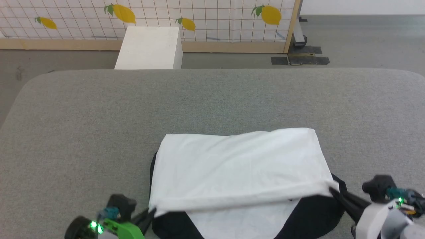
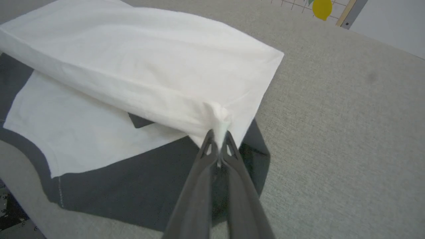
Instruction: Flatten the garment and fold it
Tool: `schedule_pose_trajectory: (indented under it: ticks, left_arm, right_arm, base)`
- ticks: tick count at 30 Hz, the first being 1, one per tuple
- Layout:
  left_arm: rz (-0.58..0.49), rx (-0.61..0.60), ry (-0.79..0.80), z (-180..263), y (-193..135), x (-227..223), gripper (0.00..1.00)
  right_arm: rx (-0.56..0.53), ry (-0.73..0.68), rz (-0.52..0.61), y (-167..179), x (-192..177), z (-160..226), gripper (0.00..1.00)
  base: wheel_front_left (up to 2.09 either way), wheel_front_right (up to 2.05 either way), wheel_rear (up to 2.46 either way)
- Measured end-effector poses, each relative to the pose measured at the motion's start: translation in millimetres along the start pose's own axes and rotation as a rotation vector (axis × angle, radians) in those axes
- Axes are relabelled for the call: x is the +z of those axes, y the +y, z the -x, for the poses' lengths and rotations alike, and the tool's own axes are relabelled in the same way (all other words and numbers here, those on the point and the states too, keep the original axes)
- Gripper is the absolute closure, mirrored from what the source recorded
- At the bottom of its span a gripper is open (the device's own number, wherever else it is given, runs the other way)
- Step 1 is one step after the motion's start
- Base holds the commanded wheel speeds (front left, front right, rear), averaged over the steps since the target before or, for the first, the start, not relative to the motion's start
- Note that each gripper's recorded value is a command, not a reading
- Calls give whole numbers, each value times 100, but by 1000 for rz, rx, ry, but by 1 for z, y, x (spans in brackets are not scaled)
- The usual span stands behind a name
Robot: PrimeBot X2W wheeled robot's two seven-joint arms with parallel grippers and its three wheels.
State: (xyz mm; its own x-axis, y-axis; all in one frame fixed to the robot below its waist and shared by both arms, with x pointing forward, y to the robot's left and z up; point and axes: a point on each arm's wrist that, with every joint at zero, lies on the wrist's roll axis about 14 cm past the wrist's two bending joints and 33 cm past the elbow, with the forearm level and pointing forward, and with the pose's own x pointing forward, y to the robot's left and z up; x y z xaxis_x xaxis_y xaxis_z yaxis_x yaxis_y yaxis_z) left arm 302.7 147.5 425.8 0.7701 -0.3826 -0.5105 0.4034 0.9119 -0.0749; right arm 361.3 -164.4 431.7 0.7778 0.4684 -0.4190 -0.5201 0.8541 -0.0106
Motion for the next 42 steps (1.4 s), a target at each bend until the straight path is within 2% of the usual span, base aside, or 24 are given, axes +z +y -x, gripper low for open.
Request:
schedule_pose_trajectory:
  ticks: [6,10,11,12,13,18,23,27,29,33,37,42]
  left_arm:
    - [75,-24,103,0,-15,-42,100]
    - [85,-32,122,-2,-18,-54,100]
    - [88,-29,115,-3,-19,-54,91]
    - [92,-24,100,-3,-18,-52,0]
    - [96,-19,77,-4,-18,-48,0]
    - [70,48,-77,-2,-4,-17,0]
    - [6,201,-277,5,27,40,0]
    - [-53,358,-500,22,50,101,0]
    - [-62,461,-567,33,62,113,0]
    - [-69,590,-643,51,73,120,0]
    - [-73,664,-678,62,80,120,0]
    - [-74,685,-683,64,80,114,0]
  right_arm:
    - [0,119,-68,15,-50,12,100]
    - [-6,150,-69,18,-62,16,100]
    - [-4,157,-75,21,-64,17,89]
    - [-1,149,-82,24,-63,17,56]
    - [-6,134,-88,24,-59,17,0]
    - [-12,20,-58,19,-16,19,0]
    - [-51,-101,-7,2,37,28,0]
    - [-87,-111,43,-12,63,29,0]
    - [-97,-65,63,-19,67,28,0]
    - [-109,69,77,-29,63,23,0]
    - [-78,249,35,-29,43,17,0]
    - [-71,424,-9,-36,16,7,0]
  base:
    - [0,0,0]
    - [0,0,0]
    - [0,0,0]
    - [0,0,0]
    - [0,0,0]
    - [0,0,0]
    - [0,0,0]
    - [0,0,0]
    - [0,0,0]
    - [0,0,0]
    - [0,0,0]
    - [0,0,0]
